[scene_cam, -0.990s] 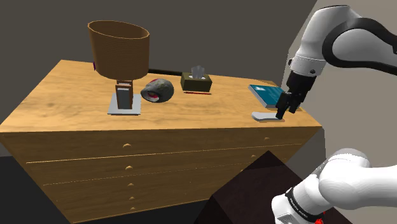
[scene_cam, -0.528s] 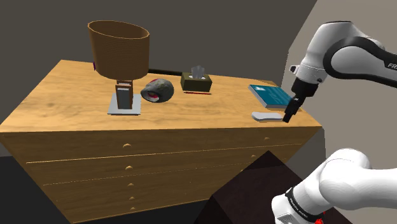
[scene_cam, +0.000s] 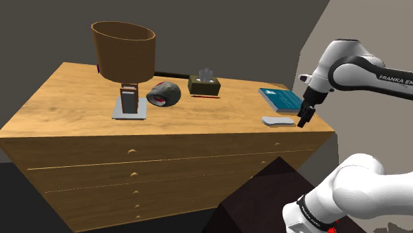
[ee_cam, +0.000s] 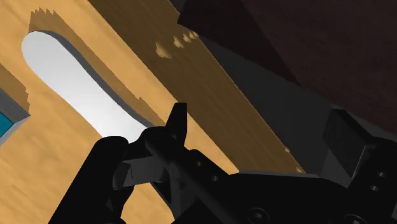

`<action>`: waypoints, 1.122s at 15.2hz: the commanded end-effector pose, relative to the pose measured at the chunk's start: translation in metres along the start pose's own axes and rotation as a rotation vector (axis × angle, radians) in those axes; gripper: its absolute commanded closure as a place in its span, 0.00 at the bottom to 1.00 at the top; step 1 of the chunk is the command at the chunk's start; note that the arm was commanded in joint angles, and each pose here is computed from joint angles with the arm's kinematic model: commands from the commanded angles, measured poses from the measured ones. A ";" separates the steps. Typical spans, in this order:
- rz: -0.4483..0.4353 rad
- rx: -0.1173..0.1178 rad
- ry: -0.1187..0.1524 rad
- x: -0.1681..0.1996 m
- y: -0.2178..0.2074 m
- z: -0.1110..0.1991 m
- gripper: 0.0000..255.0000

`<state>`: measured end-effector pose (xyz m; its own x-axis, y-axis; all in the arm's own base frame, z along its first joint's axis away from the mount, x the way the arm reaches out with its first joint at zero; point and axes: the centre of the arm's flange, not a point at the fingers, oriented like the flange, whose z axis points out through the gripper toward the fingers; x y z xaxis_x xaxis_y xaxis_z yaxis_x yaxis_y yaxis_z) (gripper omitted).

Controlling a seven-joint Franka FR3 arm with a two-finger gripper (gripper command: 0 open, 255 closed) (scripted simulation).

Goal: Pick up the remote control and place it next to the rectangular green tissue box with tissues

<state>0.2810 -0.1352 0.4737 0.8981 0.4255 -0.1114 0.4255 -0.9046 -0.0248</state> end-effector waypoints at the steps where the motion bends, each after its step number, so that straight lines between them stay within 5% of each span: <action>1: -0.089 -0.007 0.013 -0.006 0.020 0.014 0.00; 15: -0.658 -0.038 0.100 0.036 0.176 0.093 0.00; 17: -0.674 -0.039 0.103 0.040 0.179 0.100 0.00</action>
<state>0.3779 -0.2813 0.3694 0.4561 0.8899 0.0098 0.8898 -0.4558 -0.0236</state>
